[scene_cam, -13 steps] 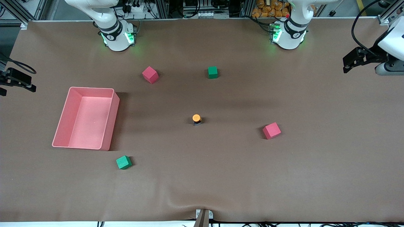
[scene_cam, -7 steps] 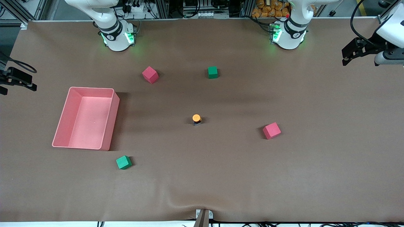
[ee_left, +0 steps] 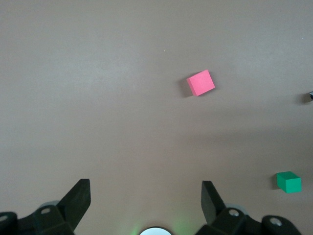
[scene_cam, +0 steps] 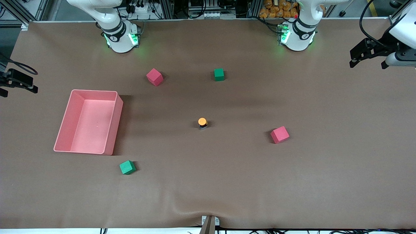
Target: Place and upright button with both arms
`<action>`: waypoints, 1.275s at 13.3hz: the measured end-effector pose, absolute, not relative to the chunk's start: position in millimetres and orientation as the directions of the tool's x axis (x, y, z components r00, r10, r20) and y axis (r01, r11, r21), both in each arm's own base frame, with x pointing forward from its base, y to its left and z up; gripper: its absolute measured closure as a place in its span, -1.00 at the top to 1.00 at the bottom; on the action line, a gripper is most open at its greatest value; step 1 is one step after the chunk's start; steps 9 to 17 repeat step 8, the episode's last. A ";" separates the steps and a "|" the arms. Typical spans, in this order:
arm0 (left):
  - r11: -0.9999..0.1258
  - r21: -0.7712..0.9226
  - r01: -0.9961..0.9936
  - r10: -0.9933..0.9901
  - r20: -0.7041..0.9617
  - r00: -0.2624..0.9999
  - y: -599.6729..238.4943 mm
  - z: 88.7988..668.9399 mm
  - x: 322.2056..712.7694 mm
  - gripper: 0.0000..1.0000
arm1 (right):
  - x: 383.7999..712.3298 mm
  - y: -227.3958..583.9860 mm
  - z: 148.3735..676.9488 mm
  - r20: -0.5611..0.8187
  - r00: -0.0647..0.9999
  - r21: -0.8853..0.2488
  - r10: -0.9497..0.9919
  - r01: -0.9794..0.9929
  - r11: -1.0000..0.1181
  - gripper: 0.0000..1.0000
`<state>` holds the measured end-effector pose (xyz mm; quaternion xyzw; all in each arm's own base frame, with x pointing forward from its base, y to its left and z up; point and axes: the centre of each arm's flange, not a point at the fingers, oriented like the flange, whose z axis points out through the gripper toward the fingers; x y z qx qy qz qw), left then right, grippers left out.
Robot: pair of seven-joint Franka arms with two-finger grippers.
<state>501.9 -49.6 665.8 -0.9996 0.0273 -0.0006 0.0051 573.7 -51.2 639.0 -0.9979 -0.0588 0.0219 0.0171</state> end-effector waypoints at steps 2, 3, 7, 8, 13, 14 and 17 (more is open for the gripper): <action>-0.999 -0.007 -0.041 -0.041 0.001 0.999 -42.2 665.9 502.6 1.00 | 573.4 -51.6 638.8 -0.044 0.992 -0.037 0.117 0.116 -0.993 1.00; -0.999 -0.006 -0.039 -0.039 0.001 0.999 -41.4 665.9 502.6 1.00 | 573.3 -51.5 638.7 -0.046 0.992 -0.037 0.114 0.113 -0.993 1.00; -0.999 -0.006 -0.040 -0.040 0.001 0.999 -41.9 665.9 502.6 1.00 | 573.2 -48.4 638.5 -0.051 0.997 -0.036 0.065 0.063 -0.997 1.00; -0.999 -0.006 -0.040 -0.040 0.001 0.999 -41.9 665.9 502.6 1.00 | 573.3 -47.2 638.4 -0.051 0.997 -0.035 0.061 0.060 -0.998 1.00; -0.999 -0.006 -0.040 -0.040 0.001 0.999 -41.9 665.9 502.6 1.00 | 573.3 -47.2 638.4 -0.051 0.997 -0.035 0.061 0.060 -0.998 1.00; -0.999 -0.006 -0.040 -0.040 0.001 0.999 -41.9 665.9 502.6 1.00 | 573.3 -47.2 638.4 -0.051 0.997 -0.035 0.061 0.060 -0.998 1.00; -0.999 -0.006 -0.040 -0.040 0.001 0.999 -41.9 665.9 502.6 1.00 | 573.3 -47.2 638.4 -0.051 0.997 -0.035 0.061 0.060 -0.998 1.00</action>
